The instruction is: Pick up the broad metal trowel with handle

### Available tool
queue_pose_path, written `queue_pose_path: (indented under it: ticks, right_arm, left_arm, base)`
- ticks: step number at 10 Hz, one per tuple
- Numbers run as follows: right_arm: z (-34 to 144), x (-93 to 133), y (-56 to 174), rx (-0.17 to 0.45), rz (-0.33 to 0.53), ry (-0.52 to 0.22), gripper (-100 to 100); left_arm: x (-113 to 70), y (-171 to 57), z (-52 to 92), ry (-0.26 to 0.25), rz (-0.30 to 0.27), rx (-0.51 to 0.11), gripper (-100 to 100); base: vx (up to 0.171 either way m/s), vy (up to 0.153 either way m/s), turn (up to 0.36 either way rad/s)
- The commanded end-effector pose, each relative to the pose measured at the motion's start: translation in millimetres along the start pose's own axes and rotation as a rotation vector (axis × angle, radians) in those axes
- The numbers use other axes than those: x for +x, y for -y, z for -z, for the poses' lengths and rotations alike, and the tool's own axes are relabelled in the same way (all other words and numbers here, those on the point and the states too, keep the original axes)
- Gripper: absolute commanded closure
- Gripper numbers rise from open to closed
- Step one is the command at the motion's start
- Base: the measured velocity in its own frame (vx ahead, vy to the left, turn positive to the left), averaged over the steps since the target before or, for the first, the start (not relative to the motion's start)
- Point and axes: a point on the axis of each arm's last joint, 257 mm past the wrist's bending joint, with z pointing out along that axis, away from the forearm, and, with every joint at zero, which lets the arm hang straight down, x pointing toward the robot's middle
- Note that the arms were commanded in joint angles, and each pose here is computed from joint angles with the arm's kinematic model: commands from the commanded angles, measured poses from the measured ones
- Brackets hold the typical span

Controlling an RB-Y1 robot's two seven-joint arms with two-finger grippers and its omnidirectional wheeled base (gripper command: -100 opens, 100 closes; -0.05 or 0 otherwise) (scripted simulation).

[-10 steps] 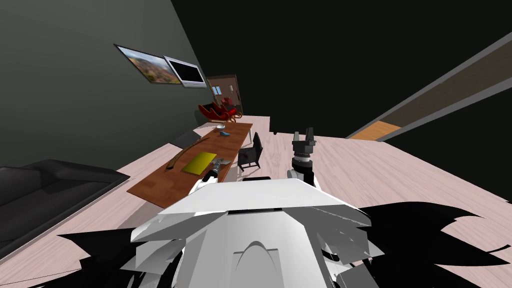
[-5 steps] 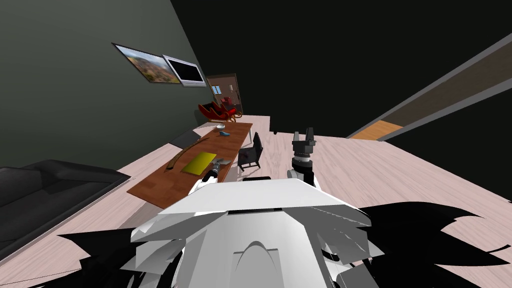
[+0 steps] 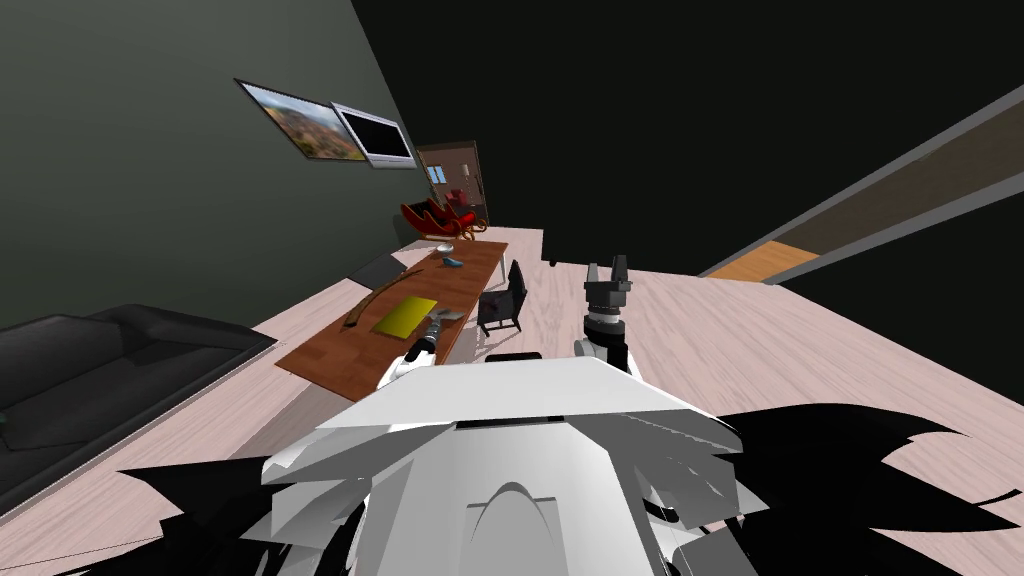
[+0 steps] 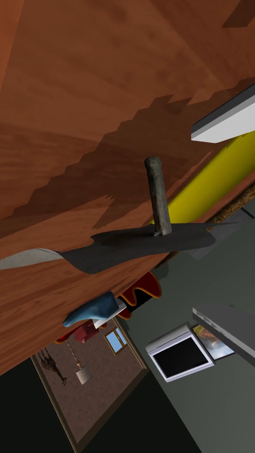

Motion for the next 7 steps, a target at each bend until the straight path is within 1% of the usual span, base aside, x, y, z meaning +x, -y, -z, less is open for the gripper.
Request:
queue_pose_path:
  ticks: [1,3,4,5,6,7]
  right_arm:
    - [0.0,0.0,0.0,0.0,0.0,0.0,0]
    - [0.0,0.0,0.0,0.0,0.0,0.0,0]
    - [0.0,0.0,0.0,0.0,0.0,0.0,0]
    - [-0.1,0.1,0.0,0.0,0.0,0.0,0]
    - [0.0,0.1,0.0,0.0,0.0,0.0,0]
    - [0.0,0.1,0.0,0.0,0.0,0.0,0]
  left_arm:
    - [5.1,17.3,-0.7,-0.004,-0.036,0.038,-100]
    - [12.0,30.9,-1.0,-0.008,-0.066,0.068,-100]
    - [19.8,44.1,-0.8,-0.013,-0.096,0.097,-100]
    - [23.7,50.4,-0.5,-0.016,-0.11,0.111,-100]
    - [31.0,62.0,0.3,-0.02,-0.136,0.137,-100]
    - [34.3,67.2,0.7,-0.022,-0.147,0.148,-100]
  base:
    - [-0.237,-0.072,0.12]
    - [-0.238,-0.08,0.062]
    - [-0.303,-0.103,0.1]
    - [-0.267,-0.093,0.078]
    - [-0.253,-0.101,0.064]
    - [-0.23,-0.074,0.054]
